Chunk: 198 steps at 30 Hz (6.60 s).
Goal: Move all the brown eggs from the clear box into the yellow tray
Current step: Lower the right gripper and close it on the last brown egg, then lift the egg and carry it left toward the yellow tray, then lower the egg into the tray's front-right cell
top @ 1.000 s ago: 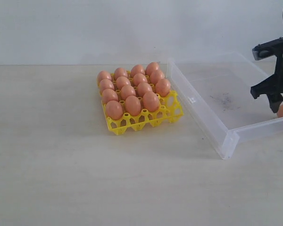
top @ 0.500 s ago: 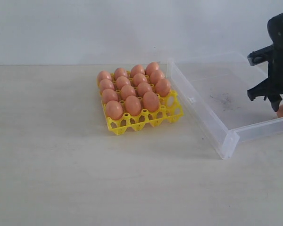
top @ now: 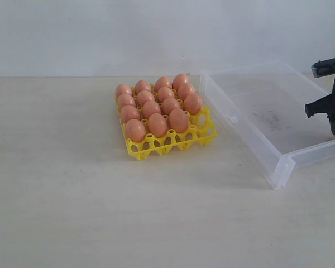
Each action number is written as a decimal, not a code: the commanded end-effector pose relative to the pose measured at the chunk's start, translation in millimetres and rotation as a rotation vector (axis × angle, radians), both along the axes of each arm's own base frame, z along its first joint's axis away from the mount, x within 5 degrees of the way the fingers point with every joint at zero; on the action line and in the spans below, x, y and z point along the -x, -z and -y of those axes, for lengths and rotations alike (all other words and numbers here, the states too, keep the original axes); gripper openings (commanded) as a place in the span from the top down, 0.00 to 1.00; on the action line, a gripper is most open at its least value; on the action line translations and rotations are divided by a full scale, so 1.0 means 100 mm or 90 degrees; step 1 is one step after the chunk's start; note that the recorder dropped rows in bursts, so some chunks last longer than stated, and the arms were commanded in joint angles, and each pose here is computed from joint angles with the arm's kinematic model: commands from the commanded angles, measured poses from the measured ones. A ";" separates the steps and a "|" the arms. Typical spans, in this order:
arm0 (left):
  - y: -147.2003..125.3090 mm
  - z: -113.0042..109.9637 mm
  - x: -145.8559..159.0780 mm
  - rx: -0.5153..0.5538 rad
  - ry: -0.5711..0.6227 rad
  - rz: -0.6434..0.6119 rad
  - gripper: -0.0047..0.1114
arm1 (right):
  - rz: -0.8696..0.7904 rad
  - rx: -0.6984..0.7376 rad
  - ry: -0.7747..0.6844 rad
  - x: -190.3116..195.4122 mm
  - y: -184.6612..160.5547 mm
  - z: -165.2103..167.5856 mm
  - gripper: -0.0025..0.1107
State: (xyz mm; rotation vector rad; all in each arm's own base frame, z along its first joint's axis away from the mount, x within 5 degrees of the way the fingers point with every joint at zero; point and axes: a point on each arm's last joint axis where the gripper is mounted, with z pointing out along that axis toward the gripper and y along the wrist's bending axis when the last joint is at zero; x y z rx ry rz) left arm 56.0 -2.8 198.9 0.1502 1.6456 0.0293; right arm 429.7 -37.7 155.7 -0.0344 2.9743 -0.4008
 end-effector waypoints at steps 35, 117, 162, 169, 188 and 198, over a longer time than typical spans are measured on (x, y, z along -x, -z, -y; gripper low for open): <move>0.01 0.01 0.00 0.005 0.005 -0.001 0.93 | 0.367 -0.164 -0.021 -0.13 0.50 -0.21 0.98; 0.01 0.01 0.00 0.005 0.005 -0.001 0.93 | 0.669 -0.495 -0.514 0.83 0.39 -1.70 0.98; 0.01 0.01 0.00 0.005 0.005 -0.001 0.93 | 0.440 -0.511 -0.433 0.55 0.79 -1.76 0.98; 0.01 0.01 0.00 0.005 0.005 -0.001 0.93 | 0.416 -0.524 -0.439 0.58 0.79 -1.78 0.98; 0.01 0.01 0.00 0.005 0.005 -0.001 0.93 | 0.367 -0.497 -0.420 0.60 0.86 -1.74 0.52; 0.01 0.01 0.00 0.005 0.005 -0.001 0.93 | 0.364 -0.491 -0.446 0.61 0.83 -1.74 0.52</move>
